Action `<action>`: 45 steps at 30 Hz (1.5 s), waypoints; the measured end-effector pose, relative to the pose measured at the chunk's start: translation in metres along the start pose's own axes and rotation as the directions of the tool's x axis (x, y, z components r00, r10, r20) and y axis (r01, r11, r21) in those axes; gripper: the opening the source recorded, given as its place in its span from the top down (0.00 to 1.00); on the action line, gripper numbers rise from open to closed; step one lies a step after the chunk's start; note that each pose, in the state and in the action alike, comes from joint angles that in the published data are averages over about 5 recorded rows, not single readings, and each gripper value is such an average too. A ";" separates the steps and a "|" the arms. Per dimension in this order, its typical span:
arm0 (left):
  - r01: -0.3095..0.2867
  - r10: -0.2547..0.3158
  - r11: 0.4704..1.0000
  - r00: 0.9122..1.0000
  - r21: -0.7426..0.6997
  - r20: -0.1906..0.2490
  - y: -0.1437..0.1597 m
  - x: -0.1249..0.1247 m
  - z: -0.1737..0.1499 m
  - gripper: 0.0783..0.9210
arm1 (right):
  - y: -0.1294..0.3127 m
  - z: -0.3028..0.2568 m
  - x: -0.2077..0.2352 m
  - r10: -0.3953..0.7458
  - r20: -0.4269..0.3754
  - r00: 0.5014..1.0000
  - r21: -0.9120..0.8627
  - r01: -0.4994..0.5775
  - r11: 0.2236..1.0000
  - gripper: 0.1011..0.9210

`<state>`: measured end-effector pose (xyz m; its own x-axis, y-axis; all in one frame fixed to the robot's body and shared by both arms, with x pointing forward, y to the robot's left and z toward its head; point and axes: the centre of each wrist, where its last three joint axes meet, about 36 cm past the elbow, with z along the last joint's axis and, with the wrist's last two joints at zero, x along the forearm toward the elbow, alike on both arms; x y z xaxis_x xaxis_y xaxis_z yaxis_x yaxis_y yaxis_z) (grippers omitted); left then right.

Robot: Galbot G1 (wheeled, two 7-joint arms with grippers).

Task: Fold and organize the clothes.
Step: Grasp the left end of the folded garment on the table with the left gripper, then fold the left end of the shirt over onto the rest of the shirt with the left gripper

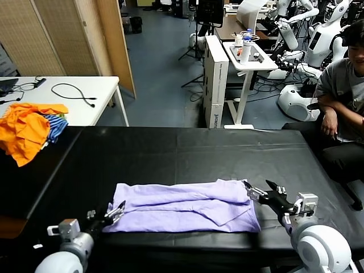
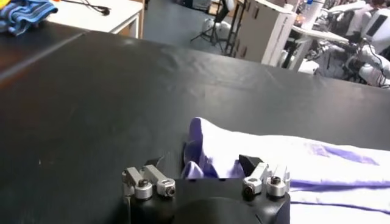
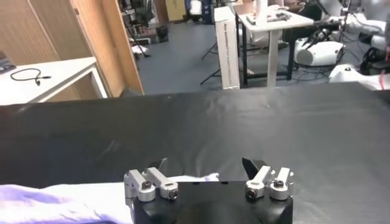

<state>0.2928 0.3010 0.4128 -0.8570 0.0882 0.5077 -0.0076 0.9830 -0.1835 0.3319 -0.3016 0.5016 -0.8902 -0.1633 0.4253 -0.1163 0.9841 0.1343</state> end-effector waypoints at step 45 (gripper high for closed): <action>0.059 -0.032 0.985 0.985 -0.160 0.167 -0.023 0.052 -0.046 0.88 | 0.042 0.042 0.068 -0.021 0.115 0.993 -0.038 0.025 0.999 0.02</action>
<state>0.2720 0.2900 0.4818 -0.9303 0.0289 0.3656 0.0246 0.9996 -0.0165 0.2476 -0.2682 0.4989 -0.9325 -0.1743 0.3163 -0.1219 0.9763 0.1787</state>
